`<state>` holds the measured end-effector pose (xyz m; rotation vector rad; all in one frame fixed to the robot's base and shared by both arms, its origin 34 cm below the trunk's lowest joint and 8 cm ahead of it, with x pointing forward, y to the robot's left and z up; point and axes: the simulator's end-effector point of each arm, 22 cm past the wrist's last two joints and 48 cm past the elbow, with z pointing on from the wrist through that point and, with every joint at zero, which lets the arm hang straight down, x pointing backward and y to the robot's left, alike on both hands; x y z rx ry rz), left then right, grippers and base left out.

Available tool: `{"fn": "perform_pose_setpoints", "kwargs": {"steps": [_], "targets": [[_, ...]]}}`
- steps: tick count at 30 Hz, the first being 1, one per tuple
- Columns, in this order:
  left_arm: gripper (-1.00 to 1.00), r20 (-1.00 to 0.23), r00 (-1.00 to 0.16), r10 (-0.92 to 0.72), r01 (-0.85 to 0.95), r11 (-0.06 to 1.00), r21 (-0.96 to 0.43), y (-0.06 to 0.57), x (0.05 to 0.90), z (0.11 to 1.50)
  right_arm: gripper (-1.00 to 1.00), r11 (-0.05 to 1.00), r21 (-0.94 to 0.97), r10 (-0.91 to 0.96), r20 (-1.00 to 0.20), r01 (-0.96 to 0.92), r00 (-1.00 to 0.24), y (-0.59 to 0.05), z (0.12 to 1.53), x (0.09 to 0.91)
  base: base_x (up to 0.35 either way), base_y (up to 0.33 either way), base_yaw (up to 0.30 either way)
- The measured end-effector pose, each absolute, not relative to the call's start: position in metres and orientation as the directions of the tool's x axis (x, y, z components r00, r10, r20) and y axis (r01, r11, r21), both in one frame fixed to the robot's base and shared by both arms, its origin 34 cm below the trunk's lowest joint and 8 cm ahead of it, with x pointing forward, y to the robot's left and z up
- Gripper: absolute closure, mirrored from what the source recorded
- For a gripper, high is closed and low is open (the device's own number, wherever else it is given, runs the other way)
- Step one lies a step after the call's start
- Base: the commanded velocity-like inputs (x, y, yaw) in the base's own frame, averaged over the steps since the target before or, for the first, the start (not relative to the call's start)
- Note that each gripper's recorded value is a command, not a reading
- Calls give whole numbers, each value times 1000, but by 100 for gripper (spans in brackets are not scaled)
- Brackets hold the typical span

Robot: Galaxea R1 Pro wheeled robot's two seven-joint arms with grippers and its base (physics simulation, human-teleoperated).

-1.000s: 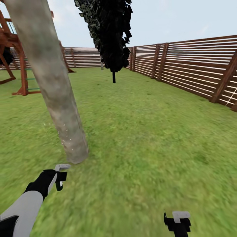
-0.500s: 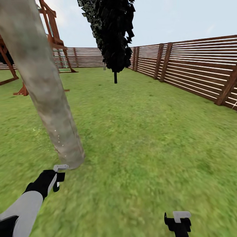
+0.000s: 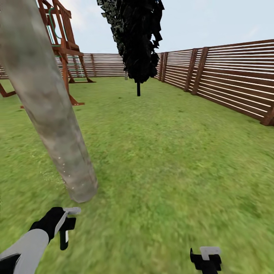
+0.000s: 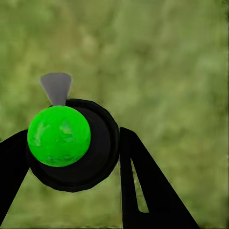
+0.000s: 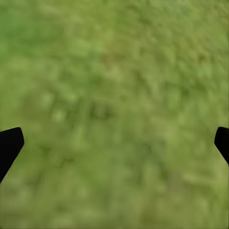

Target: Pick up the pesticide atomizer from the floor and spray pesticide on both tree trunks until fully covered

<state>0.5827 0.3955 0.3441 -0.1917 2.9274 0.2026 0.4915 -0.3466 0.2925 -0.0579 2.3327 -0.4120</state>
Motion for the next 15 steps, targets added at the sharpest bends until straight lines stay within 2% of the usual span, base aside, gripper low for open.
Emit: {"fn": "perform_pose_setpoints", "kwargs": {"steps": [4, 9, 15], "targets": [[100, -277, -956, -94, -125, 988, 94, 382, 591, 336, -100, 947, -312, -164, -676, 77, -718, -347, 291, 489, 6, 0, 9], [100, -298, -946, -124, -146, 988, 52, 368, 595, 334, -100, 947, -311, -165, -675, 75, -719, -347, 291, 488, 18, -16, 0], [100, -342, -927, -154, -175, 984, 33, 371, 607, 340, -100, 948, -310, -164, -676, 76, -718, -346, 291, 488, 152, -213, 1]]}}
